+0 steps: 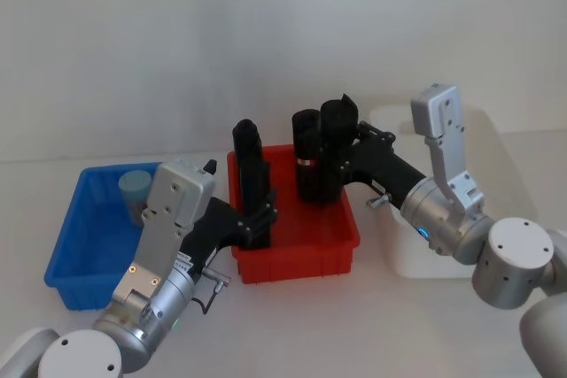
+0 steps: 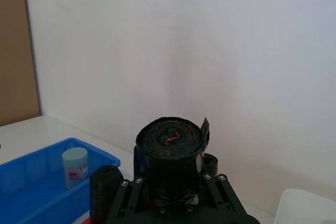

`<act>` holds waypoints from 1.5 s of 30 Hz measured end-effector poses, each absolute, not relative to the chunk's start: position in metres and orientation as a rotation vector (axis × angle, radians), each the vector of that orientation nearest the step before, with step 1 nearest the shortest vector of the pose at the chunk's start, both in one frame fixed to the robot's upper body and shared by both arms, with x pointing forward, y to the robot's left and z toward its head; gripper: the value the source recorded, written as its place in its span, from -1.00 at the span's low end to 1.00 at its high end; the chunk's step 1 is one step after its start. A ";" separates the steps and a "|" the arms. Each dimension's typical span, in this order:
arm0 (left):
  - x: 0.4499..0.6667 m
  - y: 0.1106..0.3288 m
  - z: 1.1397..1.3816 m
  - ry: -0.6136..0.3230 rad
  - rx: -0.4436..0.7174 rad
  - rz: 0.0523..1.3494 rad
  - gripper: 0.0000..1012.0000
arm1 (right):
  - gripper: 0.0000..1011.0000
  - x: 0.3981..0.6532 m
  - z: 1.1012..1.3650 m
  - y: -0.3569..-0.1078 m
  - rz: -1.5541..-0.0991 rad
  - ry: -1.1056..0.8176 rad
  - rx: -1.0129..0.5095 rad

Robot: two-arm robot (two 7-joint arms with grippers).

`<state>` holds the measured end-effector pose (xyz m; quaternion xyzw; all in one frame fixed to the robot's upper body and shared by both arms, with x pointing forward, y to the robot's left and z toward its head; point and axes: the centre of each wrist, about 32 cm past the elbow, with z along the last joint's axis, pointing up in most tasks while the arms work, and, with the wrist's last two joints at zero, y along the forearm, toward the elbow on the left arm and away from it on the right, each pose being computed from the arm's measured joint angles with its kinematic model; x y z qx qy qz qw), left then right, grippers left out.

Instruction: Pick the cotton swabs from the blue box and place them into the white box.

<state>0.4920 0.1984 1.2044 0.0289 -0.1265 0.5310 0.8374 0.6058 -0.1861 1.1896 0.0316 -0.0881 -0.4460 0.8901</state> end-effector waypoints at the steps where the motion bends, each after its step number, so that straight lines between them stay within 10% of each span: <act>1: 0.492 0.198 1.204 -0.268 0.061 1.124 0.98 | -0.12 0.605 1.191 -0.187 -0.933 -0.189 0.073; 45: 0.492 0.198 1.204 -0.268 0.061 1.124 0.98 | -0.12 0.563 1.234 -0.242 -1.210 -0.141 -0.010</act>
